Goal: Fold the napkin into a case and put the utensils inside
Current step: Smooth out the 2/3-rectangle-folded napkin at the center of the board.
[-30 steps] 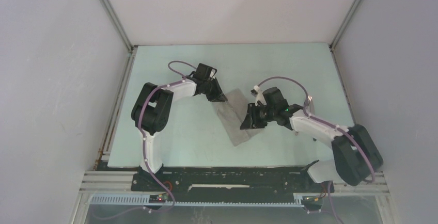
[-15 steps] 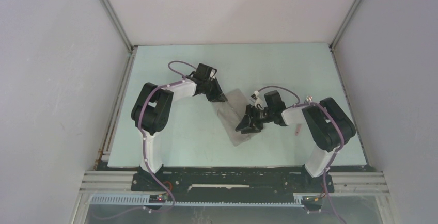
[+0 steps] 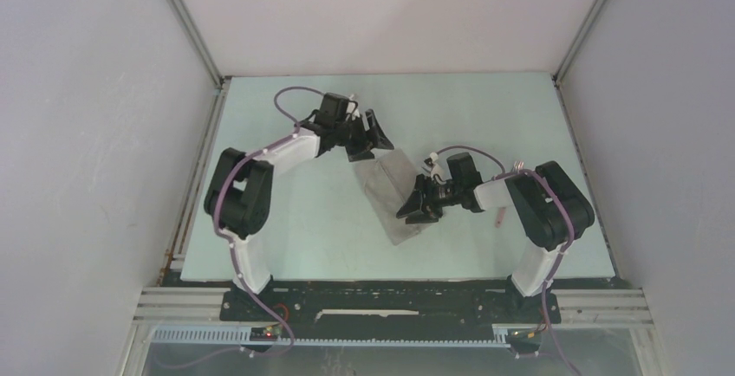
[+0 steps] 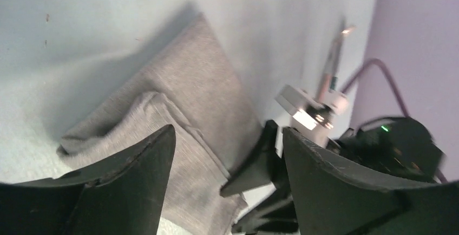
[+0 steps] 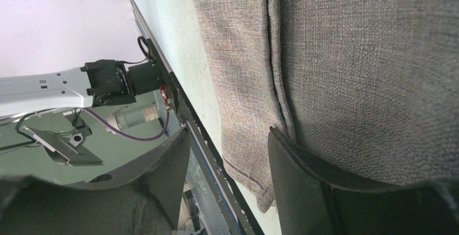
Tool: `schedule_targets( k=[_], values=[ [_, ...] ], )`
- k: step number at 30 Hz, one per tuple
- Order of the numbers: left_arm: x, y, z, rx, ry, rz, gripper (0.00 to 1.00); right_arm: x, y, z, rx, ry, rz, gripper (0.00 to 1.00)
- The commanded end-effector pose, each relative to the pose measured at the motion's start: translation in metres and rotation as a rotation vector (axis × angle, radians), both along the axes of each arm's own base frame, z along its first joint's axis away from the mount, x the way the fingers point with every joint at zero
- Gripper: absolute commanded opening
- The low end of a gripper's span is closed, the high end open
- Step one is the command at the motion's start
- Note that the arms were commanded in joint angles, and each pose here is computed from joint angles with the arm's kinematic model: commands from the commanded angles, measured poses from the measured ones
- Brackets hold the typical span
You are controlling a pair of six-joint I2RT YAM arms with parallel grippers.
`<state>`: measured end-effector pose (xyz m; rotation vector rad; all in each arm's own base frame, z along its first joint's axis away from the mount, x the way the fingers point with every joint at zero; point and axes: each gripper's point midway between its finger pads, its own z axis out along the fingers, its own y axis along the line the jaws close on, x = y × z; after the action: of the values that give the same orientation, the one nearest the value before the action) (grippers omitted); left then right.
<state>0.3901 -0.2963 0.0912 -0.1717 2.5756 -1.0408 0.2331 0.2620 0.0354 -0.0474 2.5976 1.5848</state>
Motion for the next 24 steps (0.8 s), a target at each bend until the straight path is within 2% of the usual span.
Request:
schedule_targets(
  k=[1,3,6,8,11,17,24],
  values=[
    [0.001,0.009,0.076,-0.165,-0.213,0.005,0.75,0.004,-0.009,-0.018,-0.075,-0.014,-0.048,0.64],
    [-0.004,0.009,0.076,-0.242,-0.218,0.021,0.68,0.004,-0.008,-0.017,-0.074,-0.021,-0.044,0.64],
    [-0.013,0.005,0.062,-0.308,-0.19,0.02,0.33,0.005,-0.007,-0.016,-0.075,-0.029,-0.046,0.64],
    [-0.015,0.005,0.051,-0.348,-0.171,0.036,0.19,0.005,-0.007,-0.016,-0.074,-0.028,-0.046,0.63],
    [-0.016,0.004,0.035,-0.379,-0.159,0.044,0.02,0.005,-0.007,-0.016,-0.08,-0.032,-0.045,0.63],
    [-0.007,0.005,0.008,-0.451,-0.142,0.075,0.0,0.003,-0.006,-0.015,-0.082,-0.039,-0.037,0.63],
    [0.004,0.013,-0.028,-0.426,-0.1,0.133,0.0,0.004,-0.005,-0.015,-0.085,-0.044,-0.039,0.64]
  ],
)
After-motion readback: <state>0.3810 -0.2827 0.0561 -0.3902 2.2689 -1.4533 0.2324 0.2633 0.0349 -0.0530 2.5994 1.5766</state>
